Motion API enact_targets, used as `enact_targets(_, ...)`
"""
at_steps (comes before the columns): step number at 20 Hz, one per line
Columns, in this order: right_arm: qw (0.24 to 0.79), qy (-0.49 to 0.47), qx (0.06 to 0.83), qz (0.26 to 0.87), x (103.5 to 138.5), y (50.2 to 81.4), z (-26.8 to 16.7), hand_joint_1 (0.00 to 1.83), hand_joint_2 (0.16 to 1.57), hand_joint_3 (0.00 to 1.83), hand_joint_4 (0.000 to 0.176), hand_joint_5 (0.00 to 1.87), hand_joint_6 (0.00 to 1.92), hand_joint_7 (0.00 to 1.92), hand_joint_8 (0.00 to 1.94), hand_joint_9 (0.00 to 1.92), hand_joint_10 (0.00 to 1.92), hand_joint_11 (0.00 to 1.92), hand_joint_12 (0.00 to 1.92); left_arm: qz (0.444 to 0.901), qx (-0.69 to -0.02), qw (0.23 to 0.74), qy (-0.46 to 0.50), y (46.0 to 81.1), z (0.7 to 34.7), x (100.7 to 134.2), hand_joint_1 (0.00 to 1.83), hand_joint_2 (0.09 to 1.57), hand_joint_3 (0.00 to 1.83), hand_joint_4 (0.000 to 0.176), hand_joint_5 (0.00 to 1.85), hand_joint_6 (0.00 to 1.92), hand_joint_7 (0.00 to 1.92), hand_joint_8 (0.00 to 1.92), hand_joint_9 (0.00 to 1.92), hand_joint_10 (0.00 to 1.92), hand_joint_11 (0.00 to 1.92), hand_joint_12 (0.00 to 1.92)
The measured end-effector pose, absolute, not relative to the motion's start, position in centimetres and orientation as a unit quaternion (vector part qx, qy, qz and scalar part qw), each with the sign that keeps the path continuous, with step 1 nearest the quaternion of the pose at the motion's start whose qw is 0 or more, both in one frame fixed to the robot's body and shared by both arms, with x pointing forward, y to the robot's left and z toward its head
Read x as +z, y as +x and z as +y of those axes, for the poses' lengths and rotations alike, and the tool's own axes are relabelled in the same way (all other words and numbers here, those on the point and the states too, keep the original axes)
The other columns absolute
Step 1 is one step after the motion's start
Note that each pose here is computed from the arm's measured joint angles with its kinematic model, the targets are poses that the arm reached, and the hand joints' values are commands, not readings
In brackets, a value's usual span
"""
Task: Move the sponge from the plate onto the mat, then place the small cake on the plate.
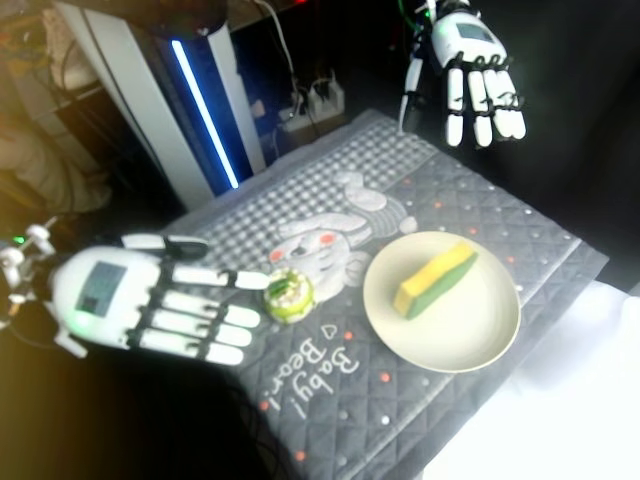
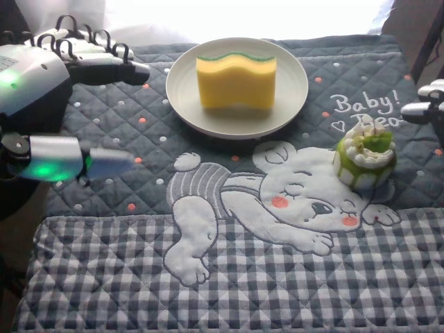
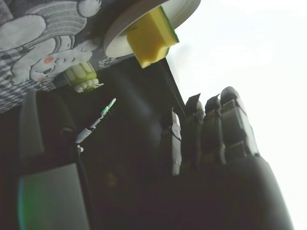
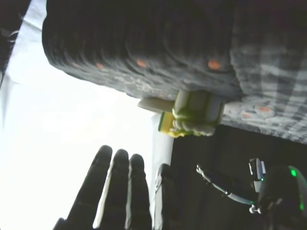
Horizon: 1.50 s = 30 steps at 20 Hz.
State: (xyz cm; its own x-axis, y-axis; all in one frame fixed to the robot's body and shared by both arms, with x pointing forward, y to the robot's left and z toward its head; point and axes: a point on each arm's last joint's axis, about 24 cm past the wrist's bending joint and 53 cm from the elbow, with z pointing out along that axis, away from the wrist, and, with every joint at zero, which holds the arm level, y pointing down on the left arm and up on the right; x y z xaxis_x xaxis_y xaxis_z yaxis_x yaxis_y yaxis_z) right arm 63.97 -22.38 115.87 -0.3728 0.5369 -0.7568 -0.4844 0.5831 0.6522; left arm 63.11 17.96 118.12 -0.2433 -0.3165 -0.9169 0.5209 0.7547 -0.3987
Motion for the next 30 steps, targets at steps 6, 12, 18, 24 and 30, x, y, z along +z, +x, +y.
enact_targets(6, 0.564, 0.010, 0.466, 0.681, 116.8, 64.0, -21.7, 0.45, 1.12, 0.00, 0.128, 0.19, 0.00, 0.05, 0.00, 0.04, 0.00, 0.00, 0.39, 0.699, -0.348, 0.621, 0.068, 64.4, 17.4, 118.9, 0.71, 1.03, 0.00, 0.043, 0.46, 0.00, 0.31, 0.00, 0.27, 0.00, 0.00, 0.74)
enact_targets(12, 0.580, -0.002, 0.494, 0.648, 119.2, 63.7, -20.7, 0.48, 0.93, 0.00, 0.176, 0.02, 0.00, 0.00, 0.00, 0.00, 0.00, 0.01, 0.39, 0.691, -0.322, 0.641, 0.093, 69.7, 12.3, 119.8, 0.80, 0.90, 0.00, 0.000, 0.46, 0.00, 0.40, 0.01, 0.34, 0.01, 0.02, 0.90)
enact_targets(18, 0.575, 0.000, 0.499, 0.648, 118.6, 63.7, -20.1, 0.53, 0.96, 0.00, 0.176, 0.05, 0.00, 0.00, 0.00, 0.02, 0.00, 0.00, 0.55, 0.727, -0.309, 0.610, 0.054, 75.5, 10.6, 117.1, 0.80, 0.84, 0.00, 0.073, 0.41, 0.00, 0.43, 0.00, 0.43, 0.01, 0.07, 1.00)
enact_targets(24, 0.571, -0.006, 0.502, 0.650, 118.0, 63.7, -19.6, 0.53, 0.96, 0.00, 0.176, 0.10, 0.00, 0.00, 0.00, 0.09, 0.00, 0.00, 0.77, 0.767, -0.298, 0.567, 0.038, 78.4, 7.8, 113.4, 0.96, 0.89, 0.00, 0.001, 0.57, 0.00, 0.67, 0.00, 0.68, 0.02, 0.30, 0.82)
enact_targets(30, 0.571, -0.011, 0.504, 0.648, 118.0, 63.7, -19.3, 0.51, 0.99, 0.00, 0.176, 0.08, 0.00, 0.00, 0.00, 0.12, 0.01, 0.00, 0.83, 0.785, -0.288, 0.547, 0.031, 79.0, 7.7, 111.7, 1.39, 1.08, 0.00, 0.000, 1.01, 0.77, 1.07, 0.80, 0.95, 1.19, 0.56, 1.20)
